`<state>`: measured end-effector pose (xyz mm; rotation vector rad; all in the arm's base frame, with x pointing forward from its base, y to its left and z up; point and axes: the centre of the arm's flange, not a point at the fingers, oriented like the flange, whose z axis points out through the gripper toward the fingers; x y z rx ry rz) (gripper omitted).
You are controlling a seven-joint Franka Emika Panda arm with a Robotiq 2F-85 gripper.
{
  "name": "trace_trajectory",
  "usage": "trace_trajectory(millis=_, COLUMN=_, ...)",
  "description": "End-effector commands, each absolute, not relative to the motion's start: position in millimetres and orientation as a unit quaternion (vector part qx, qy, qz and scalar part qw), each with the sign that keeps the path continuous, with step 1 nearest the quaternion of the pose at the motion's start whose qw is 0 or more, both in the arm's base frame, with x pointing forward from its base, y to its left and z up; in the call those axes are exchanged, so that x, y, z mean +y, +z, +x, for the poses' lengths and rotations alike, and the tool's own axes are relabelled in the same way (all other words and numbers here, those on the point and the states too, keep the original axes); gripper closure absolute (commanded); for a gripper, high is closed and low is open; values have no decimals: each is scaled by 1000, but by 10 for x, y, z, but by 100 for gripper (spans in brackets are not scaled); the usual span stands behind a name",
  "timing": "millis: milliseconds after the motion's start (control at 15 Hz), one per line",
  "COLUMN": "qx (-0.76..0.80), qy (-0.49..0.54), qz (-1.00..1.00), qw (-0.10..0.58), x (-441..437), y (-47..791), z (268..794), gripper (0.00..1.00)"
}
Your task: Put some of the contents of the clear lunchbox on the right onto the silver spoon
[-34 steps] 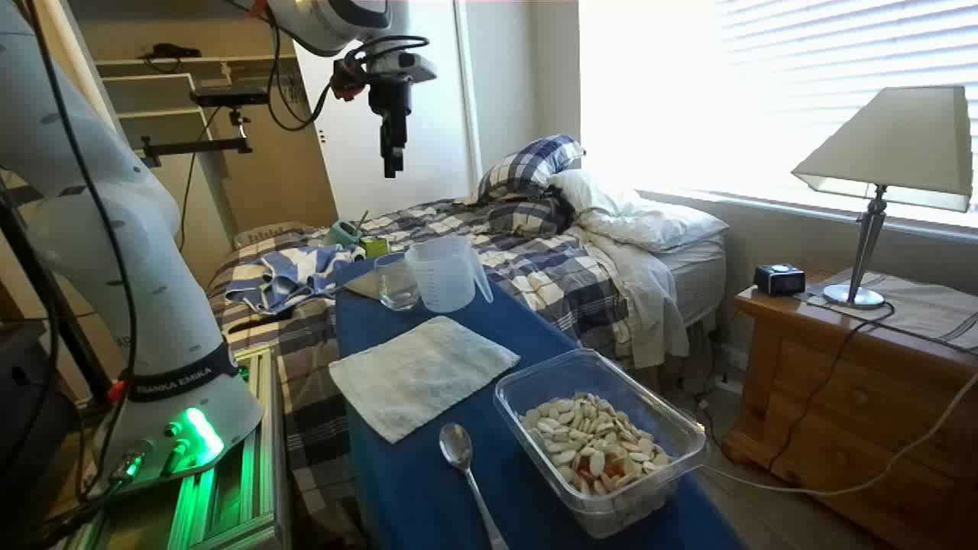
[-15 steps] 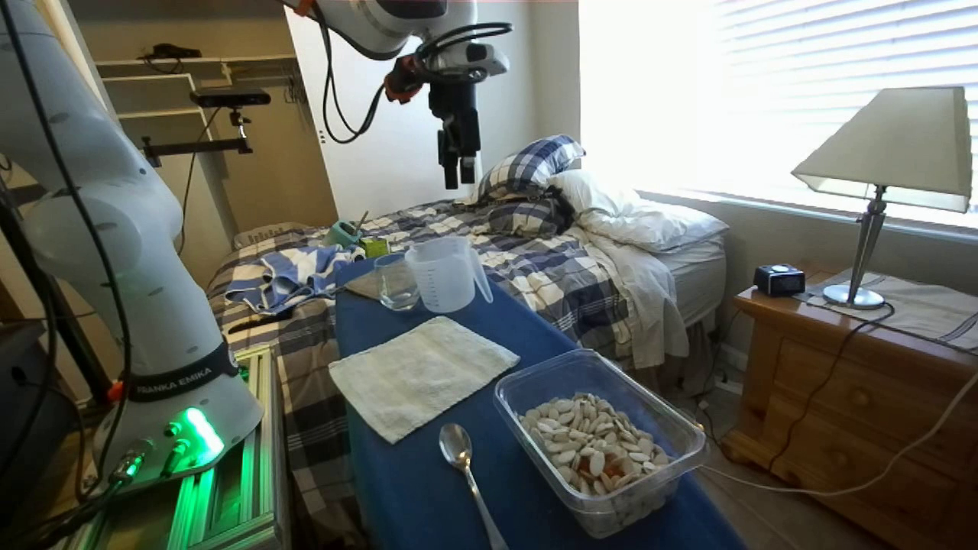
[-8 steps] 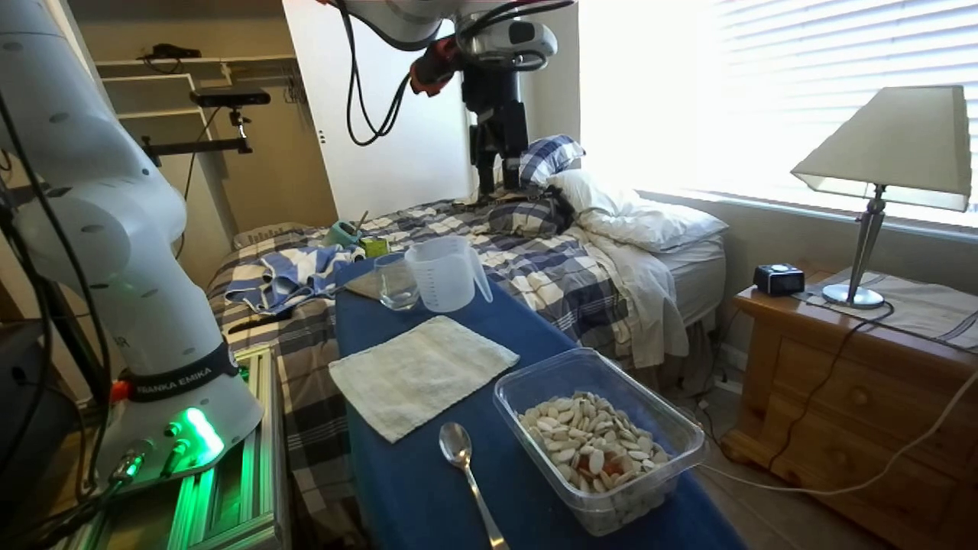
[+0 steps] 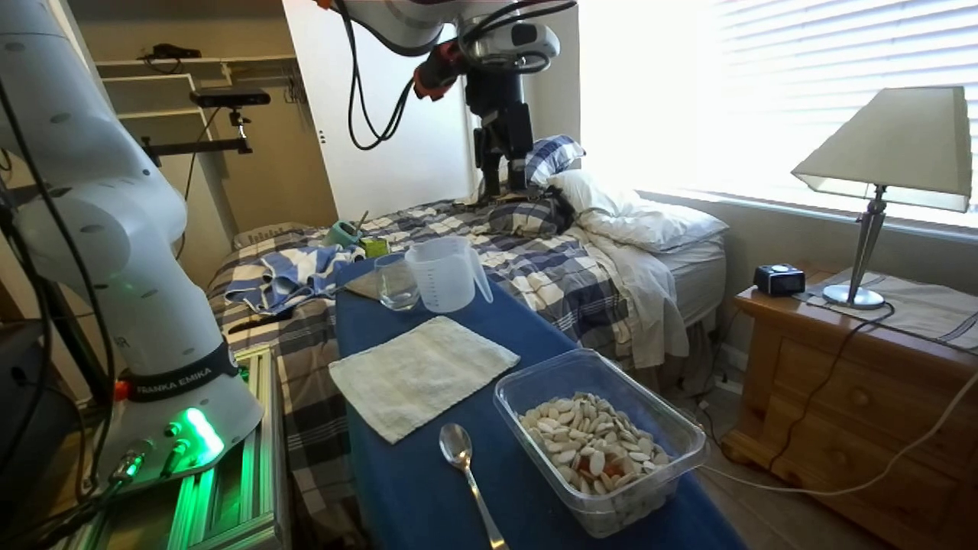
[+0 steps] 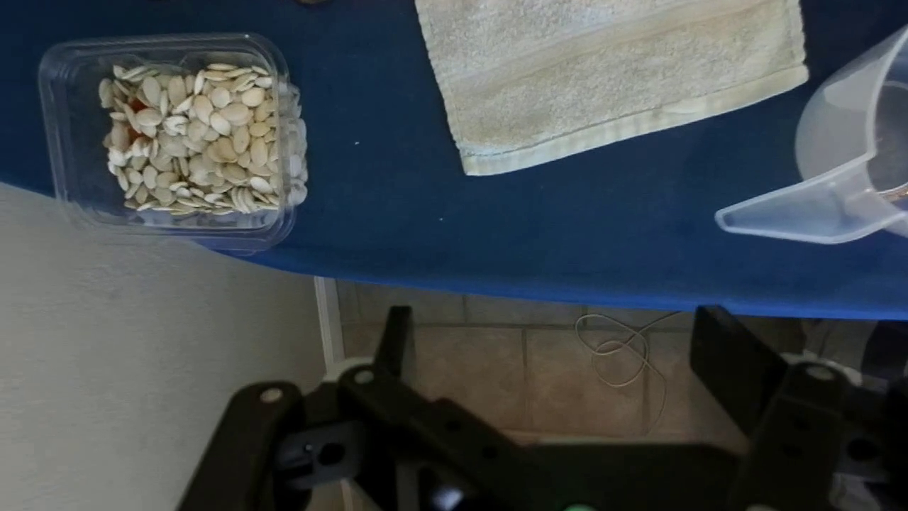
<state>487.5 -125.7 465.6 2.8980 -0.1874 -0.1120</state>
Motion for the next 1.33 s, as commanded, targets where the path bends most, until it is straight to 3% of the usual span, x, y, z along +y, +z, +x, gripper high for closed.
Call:
trace_trajectory(millis=0, qx=-87, qy=-17, qz=986, qw=141, x=-1772, y=4561, z=4914, gripper=0)
trace_trajectory(millis=800, qx=-196, qy=-20, qz=975, qw=107, x=-3325, y=4169, z=4494, gripper=0)
trace_trajectory(millis=1267, qx=-207, qy=-30, qz=973, qw=102, x=-3216, y=4095, z=4440, gripper=0)
